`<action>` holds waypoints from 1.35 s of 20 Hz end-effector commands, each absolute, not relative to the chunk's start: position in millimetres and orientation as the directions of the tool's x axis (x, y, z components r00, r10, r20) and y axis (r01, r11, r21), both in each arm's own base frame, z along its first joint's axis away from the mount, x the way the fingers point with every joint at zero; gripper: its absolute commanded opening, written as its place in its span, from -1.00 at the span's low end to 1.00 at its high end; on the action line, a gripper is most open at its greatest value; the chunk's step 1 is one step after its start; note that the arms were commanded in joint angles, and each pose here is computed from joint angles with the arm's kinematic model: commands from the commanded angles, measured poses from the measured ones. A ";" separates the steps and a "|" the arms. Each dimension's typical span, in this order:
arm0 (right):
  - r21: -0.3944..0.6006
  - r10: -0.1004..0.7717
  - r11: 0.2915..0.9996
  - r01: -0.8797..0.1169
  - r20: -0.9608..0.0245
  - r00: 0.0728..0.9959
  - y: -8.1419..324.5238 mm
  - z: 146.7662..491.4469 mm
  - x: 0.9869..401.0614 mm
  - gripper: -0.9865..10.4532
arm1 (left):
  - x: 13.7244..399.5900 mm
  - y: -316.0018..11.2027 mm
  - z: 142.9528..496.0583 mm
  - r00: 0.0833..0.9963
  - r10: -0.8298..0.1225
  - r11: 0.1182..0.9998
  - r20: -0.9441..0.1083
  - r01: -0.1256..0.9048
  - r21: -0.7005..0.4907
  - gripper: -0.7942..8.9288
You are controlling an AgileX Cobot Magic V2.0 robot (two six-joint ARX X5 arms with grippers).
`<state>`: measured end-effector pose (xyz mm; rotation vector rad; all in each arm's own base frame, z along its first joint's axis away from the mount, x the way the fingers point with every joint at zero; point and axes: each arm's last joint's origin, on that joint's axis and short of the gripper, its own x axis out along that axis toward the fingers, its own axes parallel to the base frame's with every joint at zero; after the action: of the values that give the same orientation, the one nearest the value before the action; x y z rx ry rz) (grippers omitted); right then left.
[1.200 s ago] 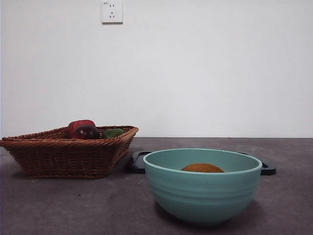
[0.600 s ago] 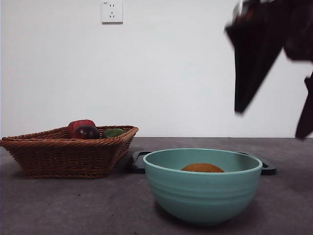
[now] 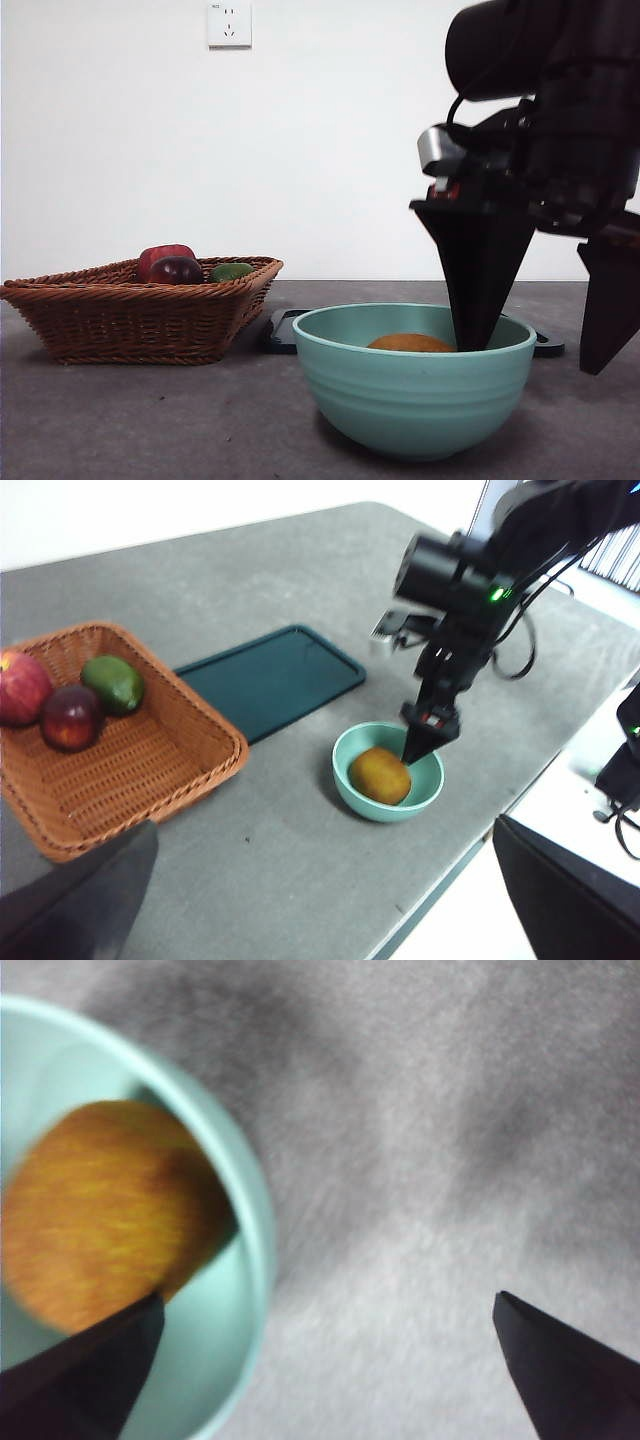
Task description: Pick up the wifruite, put it on the bowl, pick up the plate, put it on desk
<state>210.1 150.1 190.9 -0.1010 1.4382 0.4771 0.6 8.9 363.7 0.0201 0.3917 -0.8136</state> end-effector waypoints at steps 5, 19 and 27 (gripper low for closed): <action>0.226 0.267 0.909 -0.352 -0.961 0.074 159.9 182.1 220.7 -0.46 | 0.4 8.9 366.3 0.608 -0.719 0.674 -0.336 0.728 -0.126 0.45; 0.210 0.263 0.928 -0.307 -0.954 0.142 163.0 206.6 235.6 -0.81 | 0.4 8.9 366.3 0.608 -0.719 0.674 -0.336 0.728 -0.126 0.45; 0.194 0.243 0.955 -0.226 -0.946 0.215 140.6 247.1 297.6 -0.81 | 0.5 8.9 366.5 0.608 -0.720 0.674 -0.335 0.728 -0.126 0.45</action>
<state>293.6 136.5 247.9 0.0362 1.3221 0.3068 0.7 8.8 363.5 0.0205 0.3923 -0.8135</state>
